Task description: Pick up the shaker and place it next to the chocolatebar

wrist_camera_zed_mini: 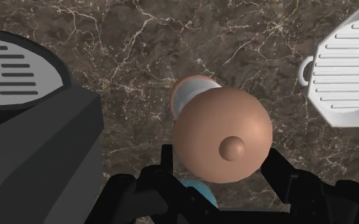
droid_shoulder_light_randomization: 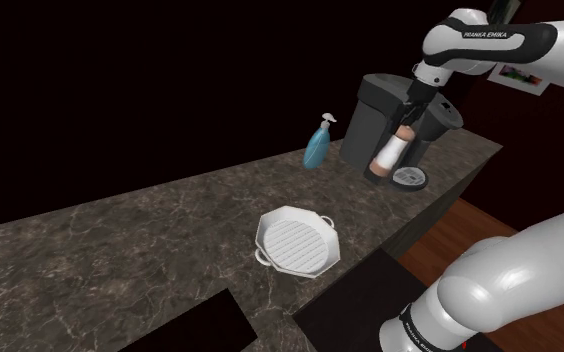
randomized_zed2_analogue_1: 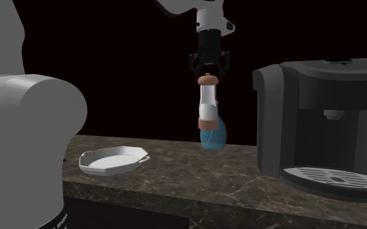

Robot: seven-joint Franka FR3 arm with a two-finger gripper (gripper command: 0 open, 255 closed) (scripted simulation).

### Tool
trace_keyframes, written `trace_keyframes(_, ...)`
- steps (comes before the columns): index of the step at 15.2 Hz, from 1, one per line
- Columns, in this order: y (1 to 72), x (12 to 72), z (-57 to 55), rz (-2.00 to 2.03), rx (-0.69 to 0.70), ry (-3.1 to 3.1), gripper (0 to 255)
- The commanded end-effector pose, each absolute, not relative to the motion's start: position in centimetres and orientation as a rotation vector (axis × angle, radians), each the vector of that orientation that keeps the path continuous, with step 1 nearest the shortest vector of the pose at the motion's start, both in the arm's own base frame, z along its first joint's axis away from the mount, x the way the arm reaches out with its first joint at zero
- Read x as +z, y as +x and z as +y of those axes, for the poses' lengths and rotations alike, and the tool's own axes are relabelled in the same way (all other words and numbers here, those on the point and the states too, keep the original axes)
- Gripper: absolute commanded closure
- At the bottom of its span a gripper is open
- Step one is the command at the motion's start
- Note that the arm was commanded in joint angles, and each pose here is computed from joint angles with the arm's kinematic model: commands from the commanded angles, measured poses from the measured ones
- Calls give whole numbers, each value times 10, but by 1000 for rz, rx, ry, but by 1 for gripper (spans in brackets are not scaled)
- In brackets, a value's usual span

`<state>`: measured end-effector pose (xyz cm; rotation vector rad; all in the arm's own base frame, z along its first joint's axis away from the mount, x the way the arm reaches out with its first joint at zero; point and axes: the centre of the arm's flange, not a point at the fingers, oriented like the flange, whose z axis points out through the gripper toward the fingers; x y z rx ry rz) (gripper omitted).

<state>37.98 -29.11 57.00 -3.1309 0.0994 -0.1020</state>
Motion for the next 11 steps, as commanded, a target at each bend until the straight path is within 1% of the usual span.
trace_keyframes(1,380,581,-292,99,-102,-3131,255)
trace_keyframes(11,380,633,-292,99,-102,-3131,255)
